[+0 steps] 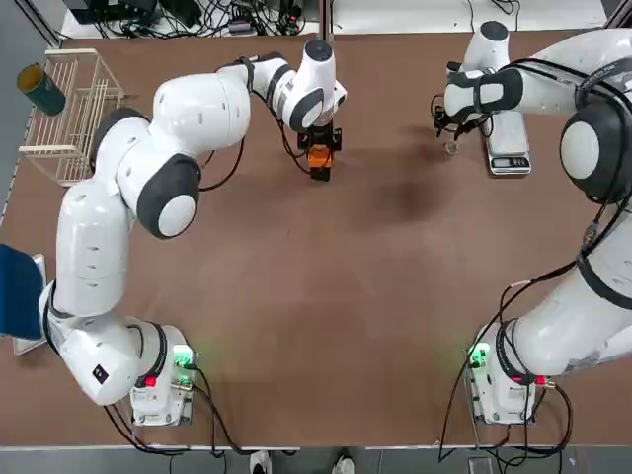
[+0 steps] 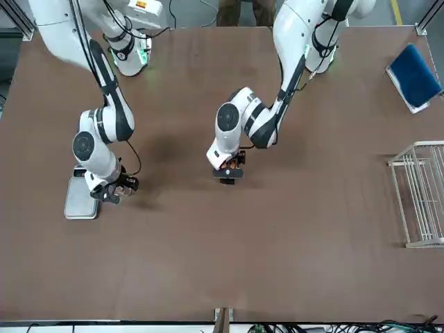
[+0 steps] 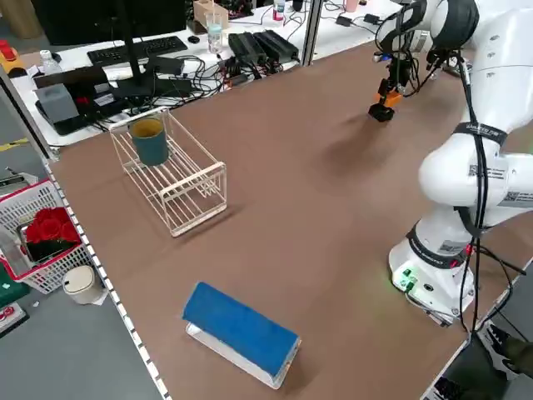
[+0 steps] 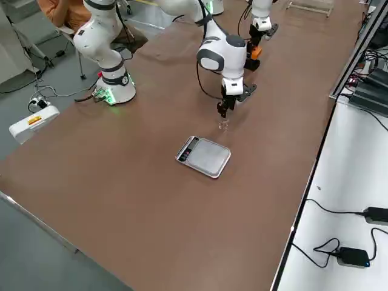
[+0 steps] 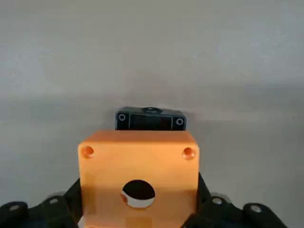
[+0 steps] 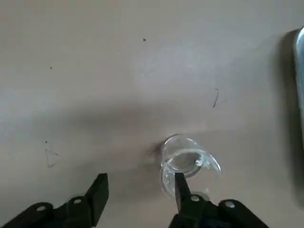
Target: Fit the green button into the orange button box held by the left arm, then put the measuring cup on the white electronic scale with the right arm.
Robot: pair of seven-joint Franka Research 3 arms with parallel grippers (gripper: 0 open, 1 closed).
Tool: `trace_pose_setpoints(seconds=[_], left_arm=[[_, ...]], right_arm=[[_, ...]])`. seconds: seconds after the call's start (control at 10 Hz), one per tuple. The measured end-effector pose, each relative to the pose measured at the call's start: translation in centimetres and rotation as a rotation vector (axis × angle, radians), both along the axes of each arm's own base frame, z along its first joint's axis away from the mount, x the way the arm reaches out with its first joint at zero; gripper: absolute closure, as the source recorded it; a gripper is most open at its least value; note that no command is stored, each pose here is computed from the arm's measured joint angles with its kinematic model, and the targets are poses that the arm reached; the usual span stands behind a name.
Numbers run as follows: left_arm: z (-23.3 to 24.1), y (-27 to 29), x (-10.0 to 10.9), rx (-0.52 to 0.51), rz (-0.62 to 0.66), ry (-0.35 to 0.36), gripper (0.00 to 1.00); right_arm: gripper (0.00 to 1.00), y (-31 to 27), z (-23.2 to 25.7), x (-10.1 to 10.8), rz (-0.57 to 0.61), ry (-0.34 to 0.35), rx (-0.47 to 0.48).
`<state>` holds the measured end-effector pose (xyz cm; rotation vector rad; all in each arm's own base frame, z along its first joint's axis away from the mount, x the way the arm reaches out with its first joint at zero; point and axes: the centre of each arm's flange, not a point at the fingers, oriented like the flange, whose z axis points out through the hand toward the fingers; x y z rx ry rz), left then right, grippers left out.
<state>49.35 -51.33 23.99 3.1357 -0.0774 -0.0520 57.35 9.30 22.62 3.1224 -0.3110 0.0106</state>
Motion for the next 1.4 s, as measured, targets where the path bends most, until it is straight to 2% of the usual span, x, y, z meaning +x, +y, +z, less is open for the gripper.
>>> trace_pose_setpoints(seconds=[0.1, 0.8, 1.2, 1.4], left_arm=[[-0.2, 0.0, 0.0, -0.002, 0.0, -0.002, 0.14], [-0.9, 0.0, 0.3, -0.012, 0.004, -0.013, 0.14], [-1.2, 0.1, 0.3, -0.008, 0.006, -0.01, 0.14], [-1.3, 0.1, 0.3, -0.007, 0.009, -0.008, 0.14]], right_arm=[[0.43, 0.0, -0.2, 0.0, -0.004, -0.003, 0.001], [0.48, -1.1, -0.2, 0.3, -0.024, -0.014, 0.0], [0.59, -1.5, -0.3, 0.5, -0.032, -0.023, 0.001], [0.61, -1.6, -0.6, 0.5, -0.033, -0.024, 0.001]])
